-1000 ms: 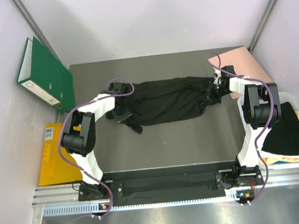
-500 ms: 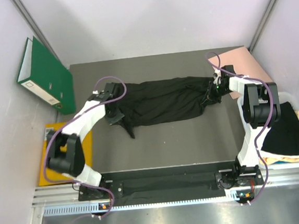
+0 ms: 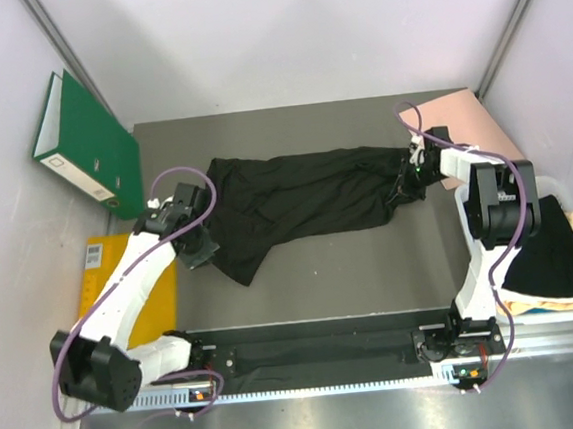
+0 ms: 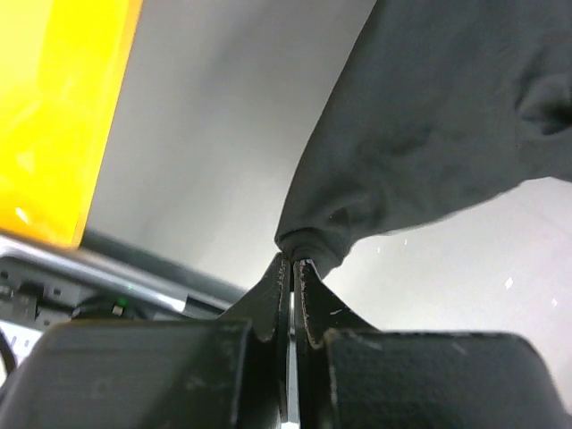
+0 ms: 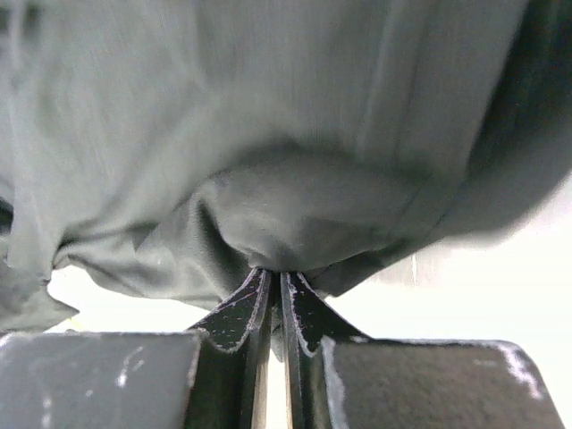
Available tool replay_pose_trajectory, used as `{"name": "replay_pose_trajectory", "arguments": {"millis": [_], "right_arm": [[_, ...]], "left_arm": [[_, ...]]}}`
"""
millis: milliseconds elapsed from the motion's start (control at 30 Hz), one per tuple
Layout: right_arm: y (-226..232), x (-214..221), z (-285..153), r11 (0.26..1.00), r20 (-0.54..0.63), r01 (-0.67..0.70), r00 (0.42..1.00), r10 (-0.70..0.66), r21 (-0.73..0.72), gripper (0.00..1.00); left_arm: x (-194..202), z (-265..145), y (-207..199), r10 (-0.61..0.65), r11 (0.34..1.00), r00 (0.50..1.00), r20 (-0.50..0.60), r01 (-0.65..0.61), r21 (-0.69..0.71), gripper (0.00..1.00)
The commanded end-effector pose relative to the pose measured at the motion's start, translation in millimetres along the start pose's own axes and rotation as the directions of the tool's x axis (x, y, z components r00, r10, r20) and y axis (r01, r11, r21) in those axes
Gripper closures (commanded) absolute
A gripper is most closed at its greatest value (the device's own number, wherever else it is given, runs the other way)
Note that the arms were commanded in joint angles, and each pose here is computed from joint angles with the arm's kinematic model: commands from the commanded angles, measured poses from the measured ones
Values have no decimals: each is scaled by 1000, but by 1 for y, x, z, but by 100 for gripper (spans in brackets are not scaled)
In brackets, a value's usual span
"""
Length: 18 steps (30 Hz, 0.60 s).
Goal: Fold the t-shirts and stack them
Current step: Grap the side of the flattened tshirt closest away from the robot with both arms
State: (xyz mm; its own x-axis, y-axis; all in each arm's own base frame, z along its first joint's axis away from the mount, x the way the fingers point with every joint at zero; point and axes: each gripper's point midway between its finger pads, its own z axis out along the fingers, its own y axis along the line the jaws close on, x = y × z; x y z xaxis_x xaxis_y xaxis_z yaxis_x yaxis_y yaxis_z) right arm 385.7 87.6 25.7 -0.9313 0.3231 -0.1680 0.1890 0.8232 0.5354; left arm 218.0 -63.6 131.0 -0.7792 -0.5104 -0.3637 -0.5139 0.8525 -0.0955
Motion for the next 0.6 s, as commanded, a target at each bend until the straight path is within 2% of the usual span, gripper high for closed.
{"name": "replay_pose_trajectory", "arguments": {"millis": [0, 100, 333, 467, 567], "right_arm": [[14, 13, -30, 999, 21, 35, 999, -35, -4, 96], [13, 26, -41, 999, 15, 31, 999, -31, 8, 96], [3, 69, -50, 1000, -35, -3, 999, 4, 27, 96], [-1, 88, -57, 999, -48, -16, 999, 18, 36, 97], [0, 94, -63, 999, -34, -16, 999, 17, 37, 97]], "left_arm": [[22, -33, 28, -61, 998, 998, -29, 61, -5, 100], [39, -43, 41, -73, 997, 995, -66, 73, 2, 100], [82, -41, 60, -90, 995, 981, -172, 96, 25, 100], [89, -45, 63, -90, 994, 977, -194, 99, 36, 100], [81, -49, 61, -70, 995, 985, -158, 80, 57, 100]]}}
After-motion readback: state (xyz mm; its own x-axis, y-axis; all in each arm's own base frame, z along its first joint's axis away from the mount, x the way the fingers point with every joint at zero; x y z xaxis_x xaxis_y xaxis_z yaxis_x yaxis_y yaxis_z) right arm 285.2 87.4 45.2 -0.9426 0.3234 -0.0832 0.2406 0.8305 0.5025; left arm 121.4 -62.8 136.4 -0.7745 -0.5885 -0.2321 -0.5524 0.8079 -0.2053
